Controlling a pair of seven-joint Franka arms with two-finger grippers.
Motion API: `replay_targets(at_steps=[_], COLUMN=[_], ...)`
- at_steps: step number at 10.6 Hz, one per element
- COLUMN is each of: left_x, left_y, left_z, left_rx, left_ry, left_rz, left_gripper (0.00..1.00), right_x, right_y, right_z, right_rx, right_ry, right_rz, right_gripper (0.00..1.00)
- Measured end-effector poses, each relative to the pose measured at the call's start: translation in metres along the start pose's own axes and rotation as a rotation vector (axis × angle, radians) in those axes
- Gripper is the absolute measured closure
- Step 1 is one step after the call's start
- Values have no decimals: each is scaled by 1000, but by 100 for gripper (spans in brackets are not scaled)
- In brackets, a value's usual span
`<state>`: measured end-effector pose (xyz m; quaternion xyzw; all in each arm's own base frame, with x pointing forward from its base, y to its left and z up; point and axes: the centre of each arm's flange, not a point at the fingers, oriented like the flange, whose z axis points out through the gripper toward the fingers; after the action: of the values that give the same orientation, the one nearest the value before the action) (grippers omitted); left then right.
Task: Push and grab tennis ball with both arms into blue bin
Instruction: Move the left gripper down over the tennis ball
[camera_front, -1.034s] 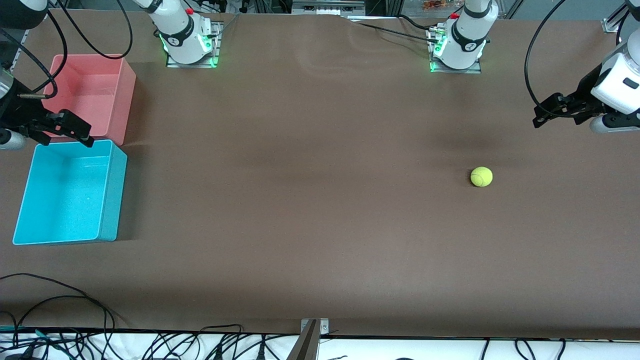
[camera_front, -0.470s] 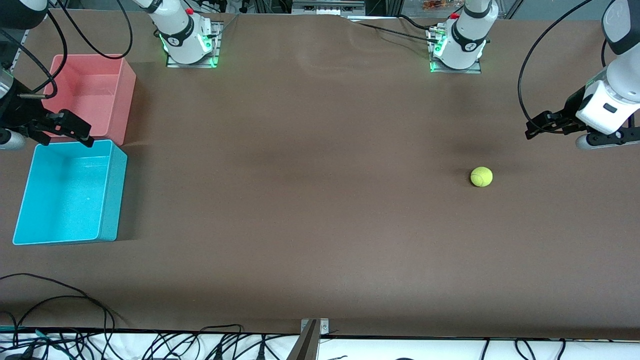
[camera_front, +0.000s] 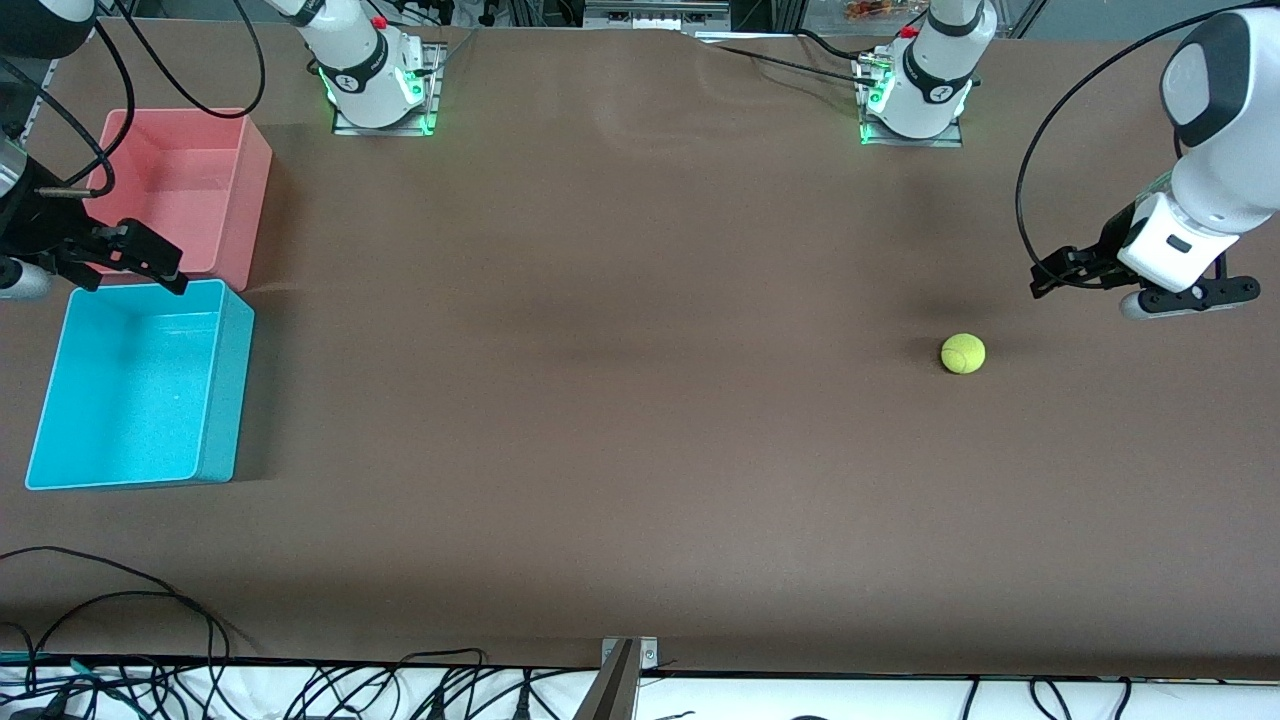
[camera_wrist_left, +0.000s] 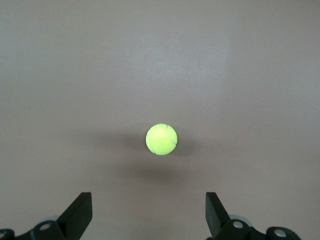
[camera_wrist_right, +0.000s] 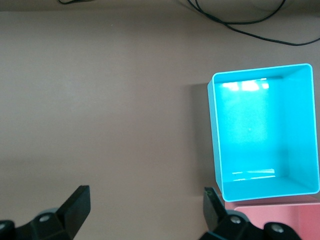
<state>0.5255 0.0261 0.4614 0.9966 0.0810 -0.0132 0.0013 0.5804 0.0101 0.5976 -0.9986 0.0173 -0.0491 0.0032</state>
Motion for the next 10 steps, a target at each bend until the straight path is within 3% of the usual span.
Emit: replay_targets(at_steps=[3,6,10], left_x=[-6,-12,-8], left_y=[-3,1,1], left_z=[39,56,82], left_rx=[-4,3,36], left_ry=[41,37,32], left_rz=[-4,20,249], left_gripper=[0,0,3], right_x=[0,0,0], right_y=[0,0,0], right_z=[0,0,0], right_rx=[0,0,0], right_ry=[0,0,-1], right_rz=[0,0,0], right_gripper=[0,0,0])
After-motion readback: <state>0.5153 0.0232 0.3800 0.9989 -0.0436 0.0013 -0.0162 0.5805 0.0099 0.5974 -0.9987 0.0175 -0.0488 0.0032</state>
